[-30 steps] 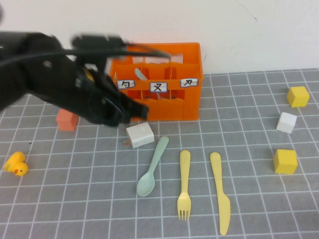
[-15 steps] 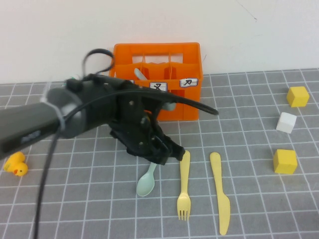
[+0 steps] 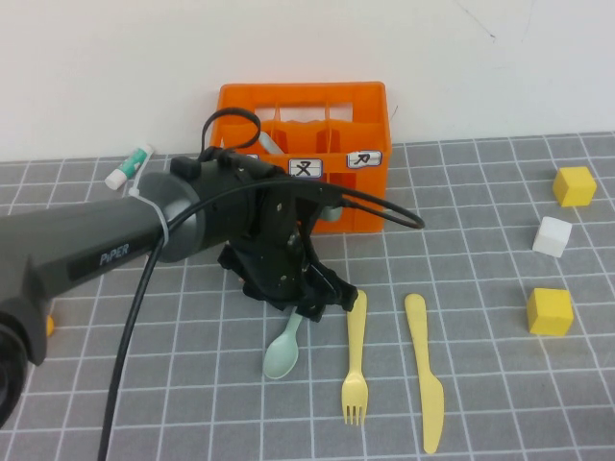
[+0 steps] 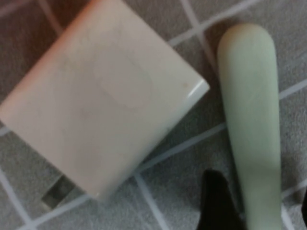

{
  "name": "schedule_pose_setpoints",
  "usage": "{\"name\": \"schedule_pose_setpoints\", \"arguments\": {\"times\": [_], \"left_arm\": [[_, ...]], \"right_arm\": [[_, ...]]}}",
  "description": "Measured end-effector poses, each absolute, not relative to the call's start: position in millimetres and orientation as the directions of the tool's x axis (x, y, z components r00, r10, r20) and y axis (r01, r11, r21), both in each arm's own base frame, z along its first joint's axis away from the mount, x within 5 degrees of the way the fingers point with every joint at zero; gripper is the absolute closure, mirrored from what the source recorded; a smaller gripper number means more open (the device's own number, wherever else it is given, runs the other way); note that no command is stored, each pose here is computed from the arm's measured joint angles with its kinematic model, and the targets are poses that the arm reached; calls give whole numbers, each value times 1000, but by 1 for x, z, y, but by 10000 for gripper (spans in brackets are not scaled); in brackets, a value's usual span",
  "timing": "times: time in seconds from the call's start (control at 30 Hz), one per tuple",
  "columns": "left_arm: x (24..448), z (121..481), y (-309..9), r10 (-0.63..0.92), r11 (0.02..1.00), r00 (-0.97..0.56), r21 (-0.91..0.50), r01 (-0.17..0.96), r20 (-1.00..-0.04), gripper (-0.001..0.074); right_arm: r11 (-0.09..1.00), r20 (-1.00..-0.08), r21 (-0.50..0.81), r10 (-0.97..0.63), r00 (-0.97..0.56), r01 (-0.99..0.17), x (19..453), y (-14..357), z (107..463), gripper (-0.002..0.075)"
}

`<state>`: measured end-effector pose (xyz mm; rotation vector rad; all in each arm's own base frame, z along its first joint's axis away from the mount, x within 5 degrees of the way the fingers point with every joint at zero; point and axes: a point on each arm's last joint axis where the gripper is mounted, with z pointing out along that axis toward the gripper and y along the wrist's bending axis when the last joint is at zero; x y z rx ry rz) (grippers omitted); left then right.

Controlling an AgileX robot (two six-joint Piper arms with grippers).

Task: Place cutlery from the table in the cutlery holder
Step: Pick up the spoon, then place the spoon on the box

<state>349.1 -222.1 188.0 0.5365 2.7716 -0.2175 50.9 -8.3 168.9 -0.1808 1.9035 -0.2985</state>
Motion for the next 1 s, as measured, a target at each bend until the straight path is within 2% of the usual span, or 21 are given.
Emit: {"name": "schedule_pose_setpoints", "arguments": {"times": [0.13, 0.3, 0.33, 0.57, 0.77, 0.87, 1.0], "left_arm": [[350, 187, -222, 342, 919, -881, -81, 386, -327, 420], [350, 187, -221, 351, 918, -877, -66, 392, -330, 602], [350, 187, -221, 351, 918, -877, -66, 392, -330, 610], [350, 187, -221, 352, 918, -878, -65, 392, -326, 610], [350, 194, -221, 377, 914, -889, -51, 403, -261, 610], [349, 212, -220, 385, 910, -885, -51, 411, -262, 610], [339, 259, -214, 389, 898, -849, -56, 436, -357, 610]], "right_arm": [[956, -899, -293, -269, -345, 19, 51, -8, 169, 729], [956, -899, -293, -269, -345, 19, 51, -8, 169, 729], [956, -899, -293, -269, -345, 19, 51, -8, 169, 729], [956, -899, -293, -269, -345, 19, 51, -8, 169, 729], [956, -899, -293, -269, -345, 19, 51, -8, 169, 729], [956, -899, -293, -269, -345, 19, 51, -8, 169, 729], [956, -899, -293, -269, -345, 19, 51, -8, 169, 729]]}}
